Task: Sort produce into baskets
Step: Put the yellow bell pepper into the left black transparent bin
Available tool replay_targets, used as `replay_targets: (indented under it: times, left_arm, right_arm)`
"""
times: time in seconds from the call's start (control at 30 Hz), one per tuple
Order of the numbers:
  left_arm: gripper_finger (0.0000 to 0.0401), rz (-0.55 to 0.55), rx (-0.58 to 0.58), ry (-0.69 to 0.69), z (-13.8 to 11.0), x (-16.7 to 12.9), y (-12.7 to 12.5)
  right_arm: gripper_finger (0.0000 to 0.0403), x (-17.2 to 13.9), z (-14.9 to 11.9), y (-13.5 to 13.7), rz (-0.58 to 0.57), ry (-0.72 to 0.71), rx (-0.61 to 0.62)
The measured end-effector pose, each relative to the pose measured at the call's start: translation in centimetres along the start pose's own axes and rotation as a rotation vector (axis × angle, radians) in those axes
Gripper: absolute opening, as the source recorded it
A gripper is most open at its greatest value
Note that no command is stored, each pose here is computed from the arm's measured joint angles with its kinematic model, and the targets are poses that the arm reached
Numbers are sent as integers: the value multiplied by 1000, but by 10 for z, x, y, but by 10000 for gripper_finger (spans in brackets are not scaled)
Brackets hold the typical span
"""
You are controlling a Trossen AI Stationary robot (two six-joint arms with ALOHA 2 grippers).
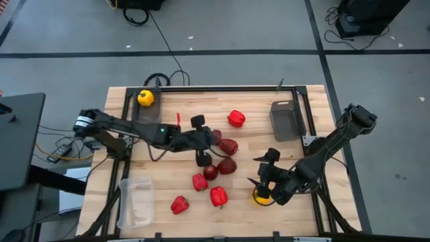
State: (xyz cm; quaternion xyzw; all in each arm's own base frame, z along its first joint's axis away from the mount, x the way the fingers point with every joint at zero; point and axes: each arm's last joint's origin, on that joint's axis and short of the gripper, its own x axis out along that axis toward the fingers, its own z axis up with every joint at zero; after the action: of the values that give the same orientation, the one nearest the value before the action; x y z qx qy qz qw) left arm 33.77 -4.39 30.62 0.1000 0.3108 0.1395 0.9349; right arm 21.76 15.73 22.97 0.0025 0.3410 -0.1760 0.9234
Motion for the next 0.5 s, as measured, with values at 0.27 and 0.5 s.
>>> replay_targets:
  times: [0.27,0.5]
  left_arm:
    - [38,-283,-30,-188,-19,34,-33]
    - [107,-396,16,-185,-43,55,-78]
  right_arm:
    - [385,-23,-9,2,256,287,-20]
    - [374,-6,-32,35,295,270,1]
